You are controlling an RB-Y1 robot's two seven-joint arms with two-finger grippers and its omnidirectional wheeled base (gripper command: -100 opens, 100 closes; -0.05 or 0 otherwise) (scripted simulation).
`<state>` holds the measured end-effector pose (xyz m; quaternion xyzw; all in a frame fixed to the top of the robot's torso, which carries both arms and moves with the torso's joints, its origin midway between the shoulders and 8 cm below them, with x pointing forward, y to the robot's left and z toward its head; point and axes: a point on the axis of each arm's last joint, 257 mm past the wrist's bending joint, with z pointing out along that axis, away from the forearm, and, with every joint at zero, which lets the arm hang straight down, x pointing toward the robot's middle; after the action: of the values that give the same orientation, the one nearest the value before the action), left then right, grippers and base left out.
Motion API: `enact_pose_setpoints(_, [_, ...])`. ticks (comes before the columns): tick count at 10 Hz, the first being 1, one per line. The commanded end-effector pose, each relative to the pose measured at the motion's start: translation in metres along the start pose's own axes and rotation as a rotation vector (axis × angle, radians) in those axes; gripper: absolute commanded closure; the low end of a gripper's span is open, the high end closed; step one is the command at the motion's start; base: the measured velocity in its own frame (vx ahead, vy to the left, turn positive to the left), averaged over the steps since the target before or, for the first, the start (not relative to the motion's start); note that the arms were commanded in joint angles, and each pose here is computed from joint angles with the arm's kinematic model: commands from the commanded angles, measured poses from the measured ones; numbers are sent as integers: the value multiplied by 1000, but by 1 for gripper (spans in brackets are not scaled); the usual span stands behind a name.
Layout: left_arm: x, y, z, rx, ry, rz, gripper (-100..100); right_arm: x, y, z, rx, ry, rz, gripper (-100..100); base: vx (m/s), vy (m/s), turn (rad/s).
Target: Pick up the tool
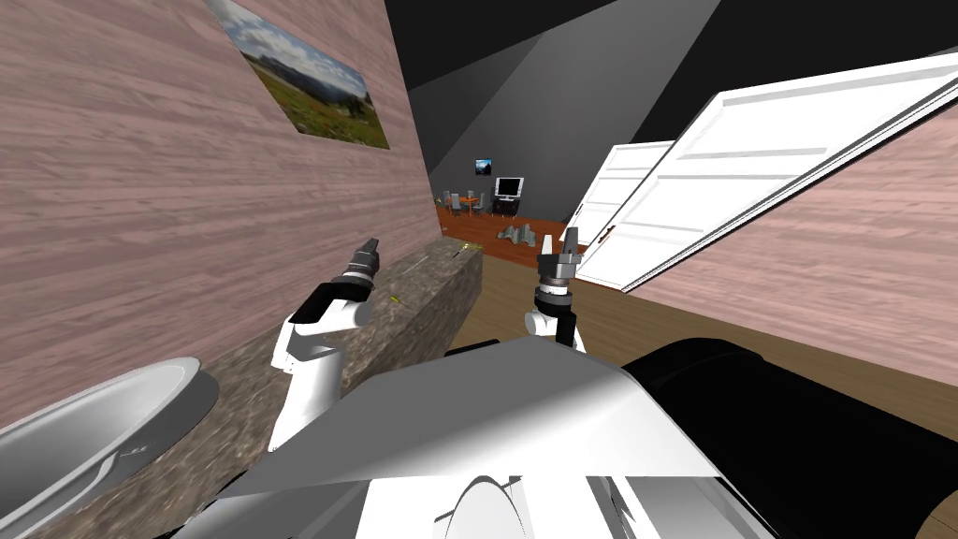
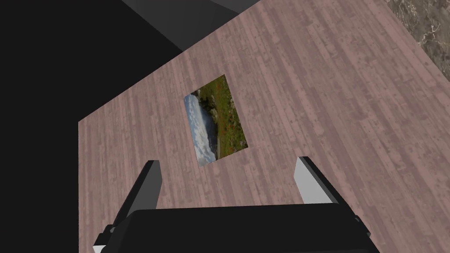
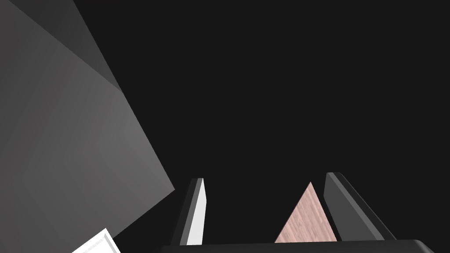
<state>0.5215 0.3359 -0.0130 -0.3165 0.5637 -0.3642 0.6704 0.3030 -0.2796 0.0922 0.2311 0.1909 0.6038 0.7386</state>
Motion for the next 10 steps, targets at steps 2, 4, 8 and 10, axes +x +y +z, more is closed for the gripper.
enact_pose_setpoints(2, [2, 22, 8, -79, 34, 36, -100, 0, 0, 0, 0, 0, 0, 0, 31, -19, -27])
enact_pose_setpoints(4, [3, 38, 13, -137, 61, 67, -100, 0, 0, 0, 0, 0, 0, 0, 28, -18, -21])
enact_pose_setpoints(8, [4, 71, 20, -245, 116, 127, -100, 0, 0, 0, 0, 0, 0, 0, 23, -14, -15])
enact_pose_setpoints(10, [8, 80, 18, -281, 133, 127, -100, 0, 0, 0, 0, 0, 0, 0, 17, -12, -1])
